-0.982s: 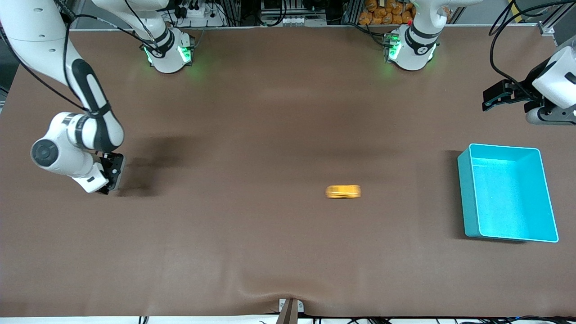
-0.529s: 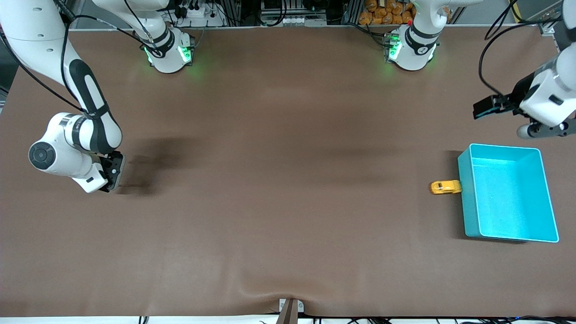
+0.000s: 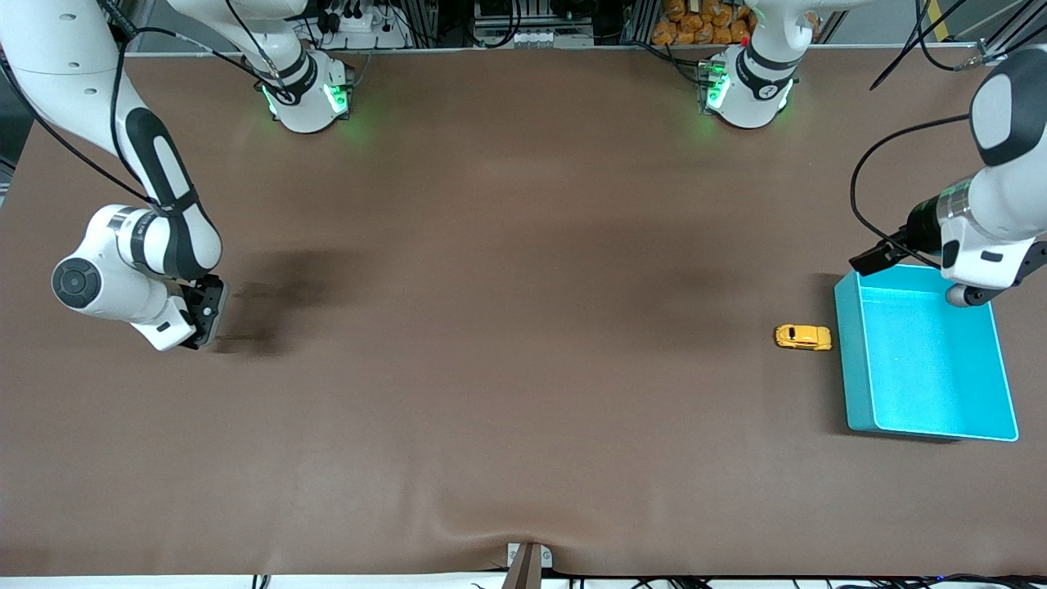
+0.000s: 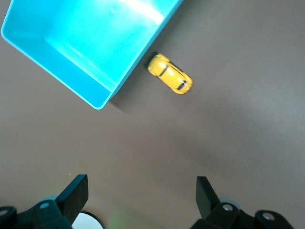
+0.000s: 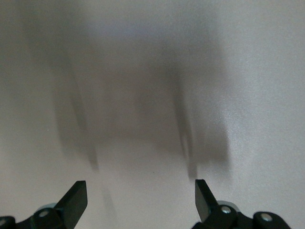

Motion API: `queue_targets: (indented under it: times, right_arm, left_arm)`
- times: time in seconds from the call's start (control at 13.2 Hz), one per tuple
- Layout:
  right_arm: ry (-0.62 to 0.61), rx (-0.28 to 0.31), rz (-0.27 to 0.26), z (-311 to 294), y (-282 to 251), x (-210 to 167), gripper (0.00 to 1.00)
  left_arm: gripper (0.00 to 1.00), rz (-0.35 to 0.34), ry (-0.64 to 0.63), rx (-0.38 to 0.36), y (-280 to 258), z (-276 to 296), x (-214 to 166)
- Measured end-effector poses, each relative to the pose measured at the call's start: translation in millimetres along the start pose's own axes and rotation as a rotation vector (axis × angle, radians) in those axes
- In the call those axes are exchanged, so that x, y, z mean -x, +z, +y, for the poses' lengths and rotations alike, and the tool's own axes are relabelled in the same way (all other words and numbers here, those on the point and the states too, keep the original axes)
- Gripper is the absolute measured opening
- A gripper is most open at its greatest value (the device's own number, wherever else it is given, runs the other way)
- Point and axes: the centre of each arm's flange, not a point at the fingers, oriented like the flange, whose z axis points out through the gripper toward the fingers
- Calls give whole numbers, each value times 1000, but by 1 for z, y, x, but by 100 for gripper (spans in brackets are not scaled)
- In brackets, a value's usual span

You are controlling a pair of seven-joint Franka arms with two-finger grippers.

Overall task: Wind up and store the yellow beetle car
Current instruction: 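Move the left gripper toward the car while the right gripper withdraws, then lower the left gripper and grasp the car beside the bin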

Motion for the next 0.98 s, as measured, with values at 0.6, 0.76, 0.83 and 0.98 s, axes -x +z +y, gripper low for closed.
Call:
queue_targets:
  times: [0.6, 0.76, 0.83, 0.98]
  right_arm:
    - [39, -58, 78, 56, -51, 78, 100]
    - [25, -69, 81, 57, -44, 69, 100]
    - [22, -72, 82, 57, -42, 66, 100]
    - [21, -71, 82, 58, -42, 66, 100]
  left_arm:
    - [100, 17, -260, 24, 58, 13, -31]
    - [100, 35, -311, 42, 74, 14, -32]
    - [100, 37, -337, 46, 81, 15, -32]
    - [100, 40, -400, 52, 93, 16, -34]
